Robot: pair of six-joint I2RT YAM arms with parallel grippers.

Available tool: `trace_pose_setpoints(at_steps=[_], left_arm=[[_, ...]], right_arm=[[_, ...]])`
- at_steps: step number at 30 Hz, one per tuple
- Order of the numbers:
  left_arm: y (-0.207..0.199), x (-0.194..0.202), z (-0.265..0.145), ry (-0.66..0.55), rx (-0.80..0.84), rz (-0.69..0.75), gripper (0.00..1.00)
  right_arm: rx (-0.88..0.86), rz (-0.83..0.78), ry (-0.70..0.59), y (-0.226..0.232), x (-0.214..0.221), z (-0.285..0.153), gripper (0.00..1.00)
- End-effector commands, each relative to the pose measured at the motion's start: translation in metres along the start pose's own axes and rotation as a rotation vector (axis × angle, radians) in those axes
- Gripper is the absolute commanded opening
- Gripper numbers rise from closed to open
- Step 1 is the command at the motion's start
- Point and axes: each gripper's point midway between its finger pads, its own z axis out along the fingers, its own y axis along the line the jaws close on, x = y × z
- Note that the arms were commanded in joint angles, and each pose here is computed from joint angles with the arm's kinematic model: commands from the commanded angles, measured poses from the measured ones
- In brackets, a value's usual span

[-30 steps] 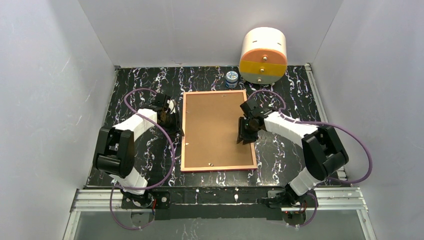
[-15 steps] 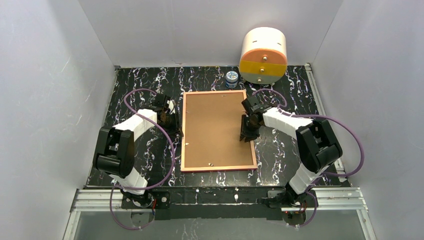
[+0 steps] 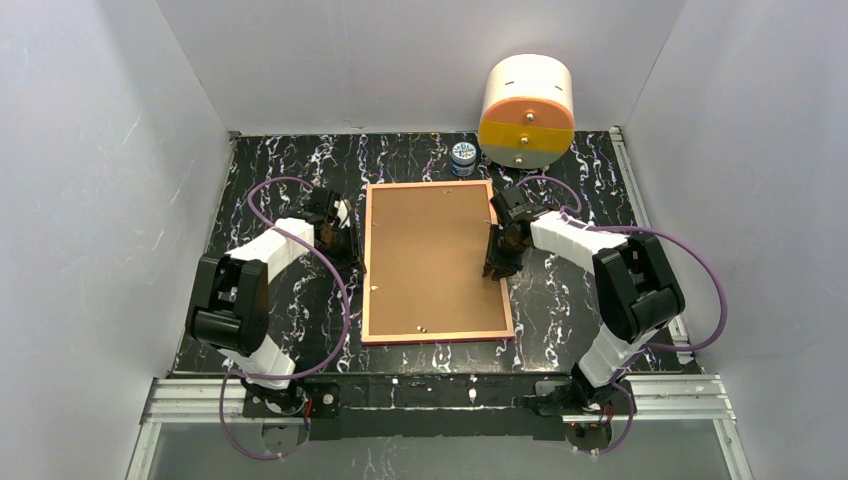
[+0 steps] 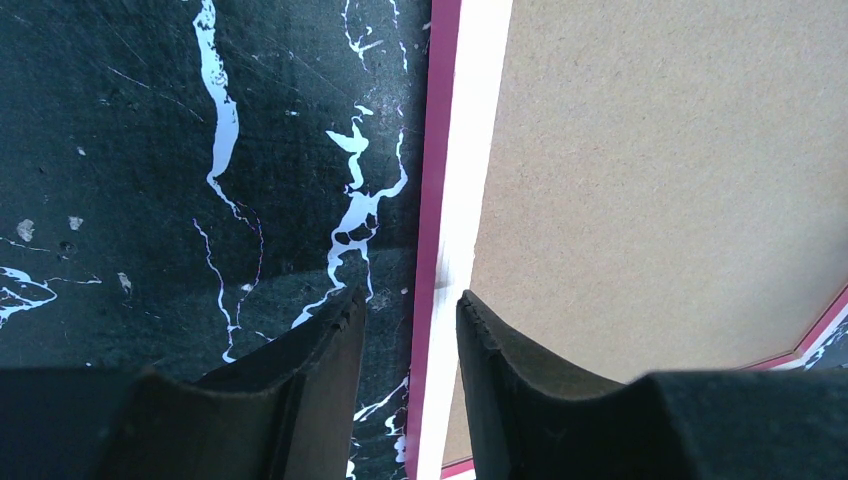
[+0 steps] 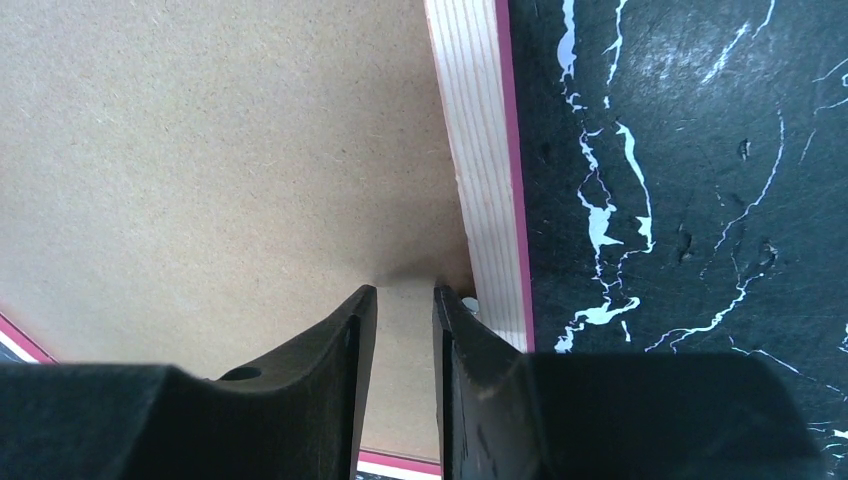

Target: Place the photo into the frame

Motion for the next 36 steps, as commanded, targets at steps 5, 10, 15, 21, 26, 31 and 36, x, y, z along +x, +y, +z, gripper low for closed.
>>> trace_pose_setpoints(at_steps=[5, 10, 15, 21, 26, 31, 36], left_arm=[[0.002, 0.001, -0.005, -0.001, -0.008, 0.012, 0.37], [0.001, 0.001, -0.006, -0.011, -0.006, -0.008, 0.37], [-0.002, 0.000, -0.007, -0.022, 0.007, -0.022, 0.39], [-0.001, 0.003, -0.005, -0.015, 0.008, -0.021, 0.39], [0.000, 0.005, -0.005, -0.010, 0.008, -0.021, 0.39], [0.000, 0.007, -0.004, -0.005, 0.009, -0.022, 0.39], [-0.001, 0.006, -0.004, -0.005, 0.012, -0.024, 0.39]], right_arm=[[0.047, 0.008, -0.017, -0.016, 0.000, 0.000, 0.36], [0.014, -0.040, -0.060, -0.010, -0.009, -0.009, 0.36], [-0.018, -0.075, -0.054, -0.004, -0.008, -0.015, 0.36], [0.000, -0.064, -0.044, -0.009, -0.005, -0.015, 0.34], [-0.007, -0.062, -0.005, -0.011, 0.006, -0.009, 0.30], [0.019, -0.056, 0.022, -0.018, 0.012, -0.001, 0.28], [0.068, -0.050, 0.041, -0.025, 0.016, 0.005, 0.28]])
